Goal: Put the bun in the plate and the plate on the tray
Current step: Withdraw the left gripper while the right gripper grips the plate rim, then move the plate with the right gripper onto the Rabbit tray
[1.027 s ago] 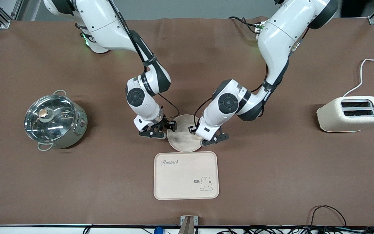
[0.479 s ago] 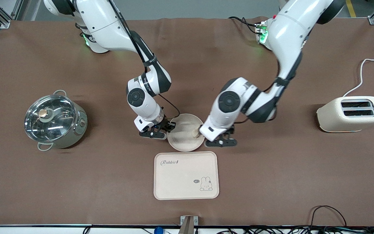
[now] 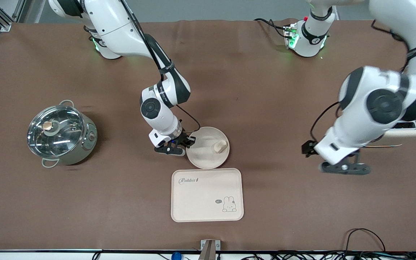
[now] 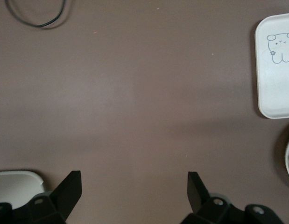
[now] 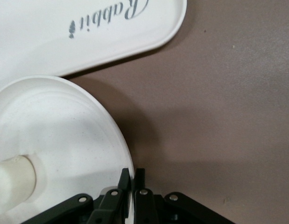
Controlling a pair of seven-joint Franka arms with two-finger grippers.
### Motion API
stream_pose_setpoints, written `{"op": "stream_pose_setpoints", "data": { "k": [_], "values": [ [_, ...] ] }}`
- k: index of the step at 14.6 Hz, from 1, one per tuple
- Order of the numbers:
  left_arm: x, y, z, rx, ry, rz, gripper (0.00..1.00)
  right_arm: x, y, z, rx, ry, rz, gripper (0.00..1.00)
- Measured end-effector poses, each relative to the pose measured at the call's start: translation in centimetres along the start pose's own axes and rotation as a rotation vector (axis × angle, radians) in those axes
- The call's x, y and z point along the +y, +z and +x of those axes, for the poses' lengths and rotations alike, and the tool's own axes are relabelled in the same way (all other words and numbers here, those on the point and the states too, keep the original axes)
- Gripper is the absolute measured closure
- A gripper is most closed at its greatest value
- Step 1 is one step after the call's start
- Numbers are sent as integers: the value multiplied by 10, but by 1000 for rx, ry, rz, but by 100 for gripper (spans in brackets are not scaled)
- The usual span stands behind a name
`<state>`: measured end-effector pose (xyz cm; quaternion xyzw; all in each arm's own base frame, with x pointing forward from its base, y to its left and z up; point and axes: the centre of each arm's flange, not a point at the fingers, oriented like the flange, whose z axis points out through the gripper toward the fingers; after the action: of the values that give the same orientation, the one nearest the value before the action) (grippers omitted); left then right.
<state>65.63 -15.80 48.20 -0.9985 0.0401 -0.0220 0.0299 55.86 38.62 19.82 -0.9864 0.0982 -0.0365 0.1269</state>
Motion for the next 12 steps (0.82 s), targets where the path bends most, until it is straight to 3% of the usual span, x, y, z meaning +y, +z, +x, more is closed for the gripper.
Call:
{"op": "stream_pose_setpoints", "data": {
  "k": [6,9,12],
  "values": [
    [-67,-123,-60,-8,-60,-53,0,-21,-42,38,50,54,64,94],
    [-83,-146,-83,-27,-93,-41,0,-11,-72,82,60,98,84,94],
    [-85,-151,-95,-29,-87,-29,0,0,-69,121,94,128,99,94]
  ]
}}
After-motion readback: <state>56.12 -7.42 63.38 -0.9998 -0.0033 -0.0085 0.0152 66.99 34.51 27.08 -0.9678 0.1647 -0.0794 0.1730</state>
